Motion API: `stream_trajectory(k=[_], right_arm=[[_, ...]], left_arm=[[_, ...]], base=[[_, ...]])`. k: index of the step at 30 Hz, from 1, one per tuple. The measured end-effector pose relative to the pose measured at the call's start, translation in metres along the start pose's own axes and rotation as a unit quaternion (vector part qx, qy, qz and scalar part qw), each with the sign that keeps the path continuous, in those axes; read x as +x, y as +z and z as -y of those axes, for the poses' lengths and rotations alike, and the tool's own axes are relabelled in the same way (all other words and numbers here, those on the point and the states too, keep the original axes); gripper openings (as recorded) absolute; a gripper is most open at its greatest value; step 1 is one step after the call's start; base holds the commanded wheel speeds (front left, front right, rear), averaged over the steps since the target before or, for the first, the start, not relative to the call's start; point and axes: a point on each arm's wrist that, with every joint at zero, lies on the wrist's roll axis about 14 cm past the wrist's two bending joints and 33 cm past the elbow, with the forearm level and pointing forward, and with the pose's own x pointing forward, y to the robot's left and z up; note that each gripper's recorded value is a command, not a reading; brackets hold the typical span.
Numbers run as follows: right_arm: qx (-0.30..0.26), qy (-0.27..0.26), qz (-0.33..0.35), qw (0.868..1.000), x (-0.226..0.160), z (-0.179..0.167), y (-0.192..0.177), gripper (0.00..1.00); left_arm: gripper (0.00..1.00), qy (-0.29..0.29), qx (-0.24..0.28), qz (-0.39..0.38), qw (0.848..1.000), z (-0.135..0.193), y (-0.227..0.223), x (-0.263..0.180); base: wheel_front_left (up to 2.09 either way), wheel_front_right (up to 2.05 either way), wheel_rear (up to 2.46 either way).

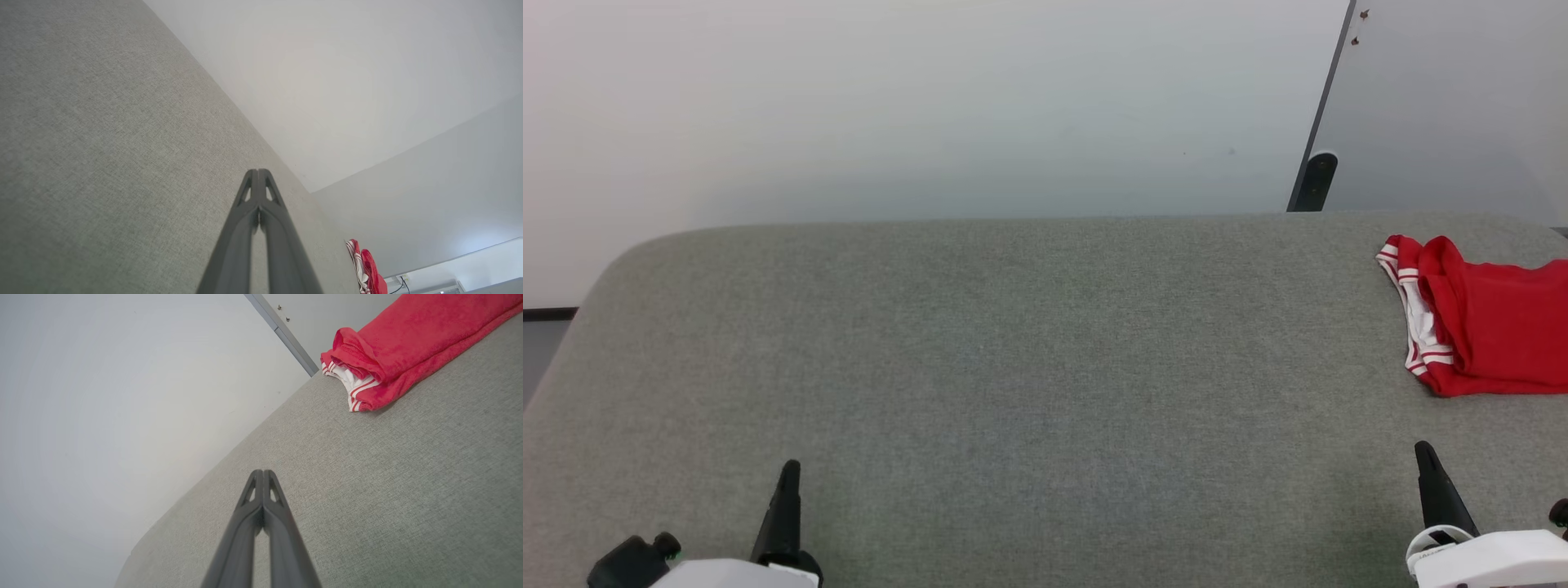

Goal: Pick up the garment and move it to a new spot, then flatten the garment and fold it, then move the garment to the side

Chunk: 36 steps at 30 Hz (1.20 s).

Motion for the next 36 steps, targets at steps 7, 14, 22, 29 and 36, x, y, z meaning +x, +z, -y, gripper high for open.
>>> stream_trajectory(k=[7,14,22,29,36], right_arm=[[0.046,0.002,0.001,0.999,0.004,-0.003,0.002,0.0],[0.09,0.001,-0.003,0.996,0.005,-0.003,0.0,0.0],[0.134,0.004,-0.005,0.991,0.007,-0.007,0.0,0.0],[0.17,0.009,-0.006,0.985,0.01,-0.01,0.001,0.0],[0.205,0.01,-0.01,0.979,0.011,-0.011,0.0,0.0]], left_arm=[[0.0,0.001,-0.04,-0.003,0.999,0.002,-0.001,0.003],[0.0,-0.001,-0.076,-0.005,0.997,0.005,-0.002,0.007],[0.0,-0.002,-0.115,-0.008,0.993,0.007,-0.003,0.009],[0.0,-0.003,-0.146,-0.011,0.989,0.008,-0.004,0.012],[0.0,-0.006,-0.174,-0.013,0.985,0.011,-0.005,0.014]], base=[[0.0,0.0,0.0],[0.0,0.0,0.0],[0.0,0.0,0.0],[0.0,0.0,0.0],[0.0,0.0,0.0]])
